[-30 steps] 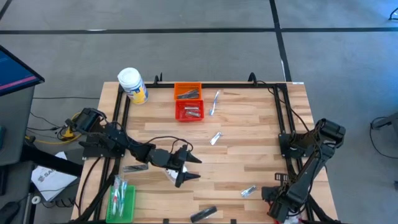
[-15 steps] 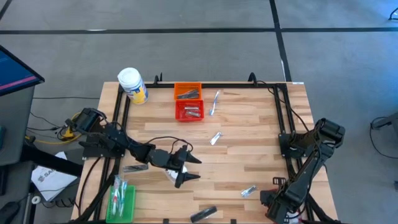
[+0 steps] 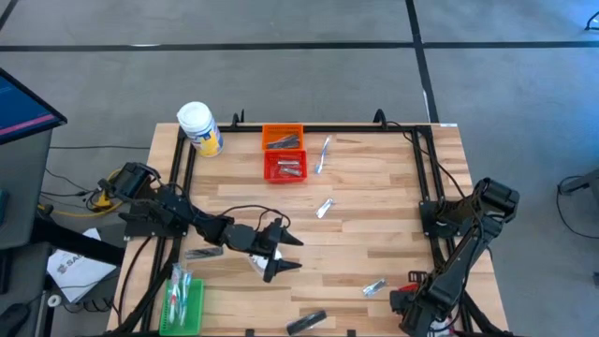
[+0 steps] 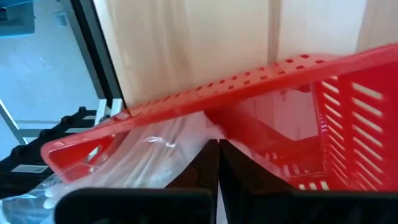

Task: Pick & Place Travel size toiletries
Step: Put the cotton pack into the bottom red basket, then put the nail cutter into the top red basket

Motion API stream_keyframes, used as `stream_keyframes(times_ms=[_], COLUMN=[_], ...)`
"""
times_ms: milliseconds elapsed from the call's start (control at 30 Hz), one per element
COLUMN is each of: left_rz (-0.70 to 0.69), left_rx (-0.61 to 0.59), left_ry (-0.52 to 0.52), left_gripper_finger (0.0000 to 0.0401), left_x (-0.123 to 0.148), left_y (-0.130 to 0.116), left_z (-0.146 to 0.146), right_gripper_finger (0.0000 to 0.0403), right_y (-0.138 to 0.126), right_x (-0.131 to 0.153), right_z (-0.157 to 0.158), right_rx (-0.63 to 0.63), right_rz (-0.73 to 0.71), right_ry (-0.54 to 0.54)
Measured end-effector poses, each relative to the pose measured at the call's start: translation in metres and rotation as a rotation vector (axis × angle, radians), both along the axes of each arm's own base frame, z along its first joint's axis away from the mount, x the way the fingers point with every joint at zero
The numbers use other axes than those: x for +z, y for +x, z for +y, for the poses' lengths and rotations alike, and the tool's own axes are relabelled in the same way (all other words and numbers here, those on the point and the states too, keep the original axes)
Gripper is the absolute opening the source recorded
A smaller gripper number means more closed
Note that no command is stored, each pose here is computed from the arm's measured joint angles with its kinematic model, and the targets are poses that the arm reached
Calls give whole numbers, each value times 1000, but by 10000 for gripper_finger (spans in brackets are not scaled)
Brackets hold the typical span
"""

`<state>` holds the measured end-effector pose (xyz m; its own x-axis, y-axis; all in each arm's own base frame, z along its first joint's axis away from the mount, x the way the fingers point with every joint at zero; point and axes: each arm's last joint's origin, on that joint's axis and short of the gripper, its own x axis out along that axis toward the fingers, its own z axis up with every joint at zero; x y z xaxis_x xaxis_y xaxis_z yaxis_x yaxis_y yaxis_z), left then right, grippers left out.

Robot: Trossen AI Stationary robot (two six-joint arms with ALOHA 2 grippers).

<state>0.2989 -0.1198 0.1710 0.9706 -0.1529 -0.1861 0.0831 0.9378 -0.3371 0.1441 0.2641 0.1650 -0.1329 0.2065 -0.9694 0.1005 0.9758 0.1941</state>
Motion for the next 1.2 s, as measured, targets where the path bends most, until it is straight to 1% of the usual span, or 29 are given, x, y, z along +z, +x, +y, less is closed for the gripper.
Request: stream_keyframes(times_ms=[233, 467, 633, 733, 933, 1067, 1200], left_rz=[0, 0, 0, 0, 0, 2, 6], left_rx=[-3, -2, -2, -1, 0, -22, -30], left_ry=[-1, -1, -1, -1, -1, -4, -4], left_gripper_finger=[319, 319, 319, 319, 319, 319, 319], left_x=[0, 0, 0, 0, 0, 0, 0], left_y=[0, 0, 0, 0, 0, 0, 0], left_z=[0, 0, 0, 0, 0, -1, -1], right_gripper_finger=[0, 0, 0, 0, 0, 0, 0], right_y=[-3, -3, -2, -5, -5, -3, 3], right_x=[0, 8, 27, 45, 75, 82, 80], right_z=[-7, -9, -6, -7, -16, -21, -23], right_rx=[-4, -13, -30, -36, -65, -92, -104], right_rz=[11, -9, -66, -121, -310, -401, -411], right_ry=[-86, -87, -65, -67, -84, -104, -123])
